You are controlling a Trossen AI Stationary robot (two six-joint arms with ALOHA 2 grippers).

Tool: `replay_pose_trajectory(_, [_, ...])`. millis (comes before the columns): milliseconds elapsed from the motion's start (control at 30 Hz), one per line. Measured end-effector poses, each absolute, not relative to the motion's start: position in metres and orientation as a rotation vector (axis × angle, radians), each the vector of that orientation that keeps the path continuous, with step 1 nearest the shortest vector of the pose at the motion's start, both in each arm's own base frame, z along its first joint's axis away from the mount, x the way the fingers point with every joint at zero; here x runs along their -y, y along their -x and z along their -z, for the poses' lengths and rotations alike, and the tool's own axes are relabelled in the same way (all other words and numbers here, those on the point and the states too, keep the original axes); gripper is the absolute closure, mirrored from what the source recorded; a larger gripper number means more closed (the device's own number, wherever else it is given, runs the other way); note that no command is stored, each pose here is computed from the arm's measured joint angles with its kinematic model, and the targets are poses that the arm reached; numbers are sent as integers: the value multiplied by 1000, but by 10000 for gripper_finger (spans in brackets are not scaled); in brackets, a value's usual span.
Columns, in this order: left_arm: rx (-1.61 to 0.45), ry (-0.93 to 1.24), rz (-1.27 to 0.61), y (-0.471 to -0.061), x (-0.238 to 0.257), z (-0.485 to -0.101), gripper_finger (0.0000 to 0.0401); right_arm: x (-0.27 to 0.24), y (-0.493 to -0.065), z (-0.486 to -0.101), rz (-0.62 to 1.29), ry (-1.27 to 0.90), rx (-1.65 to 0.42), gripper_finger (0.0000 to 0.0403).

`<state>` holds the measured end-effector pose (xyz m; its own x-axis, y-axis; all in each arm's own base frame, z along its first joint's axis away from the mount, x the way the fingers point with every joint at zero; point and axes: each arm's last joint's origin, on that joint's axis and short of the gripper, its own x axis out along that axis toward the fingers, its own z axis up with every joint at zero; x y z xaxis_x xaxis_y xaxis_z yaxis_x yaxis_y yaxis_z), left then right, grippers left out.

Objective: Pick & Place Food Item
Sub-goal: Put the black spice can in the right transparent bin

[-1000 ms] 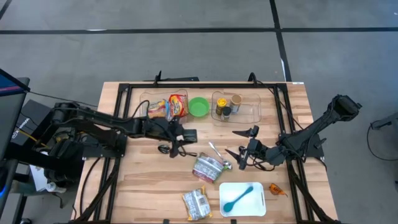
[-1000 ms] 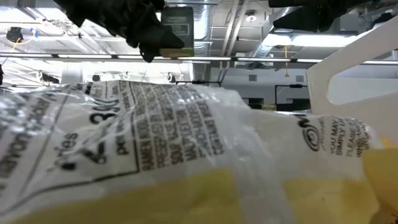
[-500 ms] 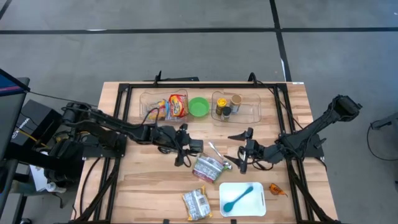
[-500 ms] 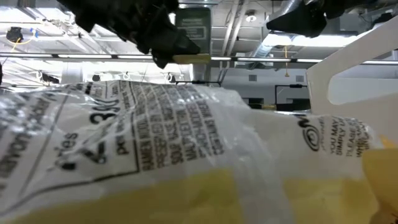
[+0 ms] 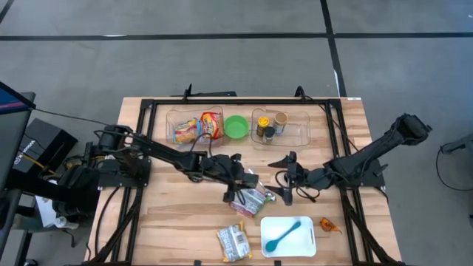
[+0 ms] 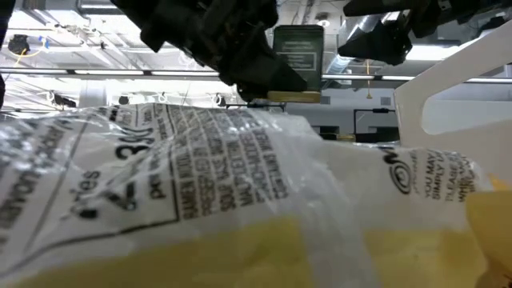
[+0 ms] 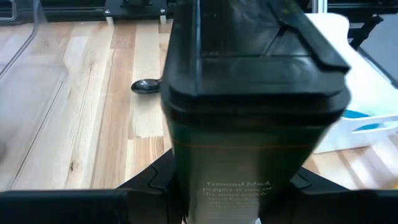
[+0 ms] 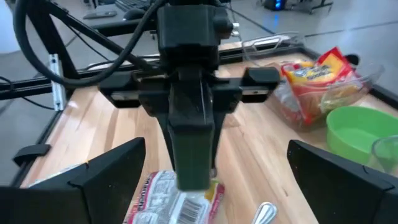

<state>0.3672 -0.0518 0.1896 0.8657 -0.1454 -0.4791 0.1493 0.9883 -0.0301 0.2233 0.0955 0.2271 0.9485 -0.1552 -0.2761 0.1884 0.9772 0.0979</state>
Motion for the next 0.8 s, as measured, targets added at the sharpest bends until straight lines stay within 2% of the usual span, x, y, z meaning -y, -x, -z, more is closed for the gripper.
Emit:
replay_pose_trajectory(267, [-496,-31,160,-379,53,-188,264,-94,-224,-227,151,-161,-279,19])
replay_pose_trajectory(633, [-459,-24,159,-381,54,-191,265,-90,-241,-210,188,-164,-300,43])
replay_pose_trajectory(800, [-461,-24,161,-381,55,-191,265,-87,-244,-211,127,-191,-301,44])
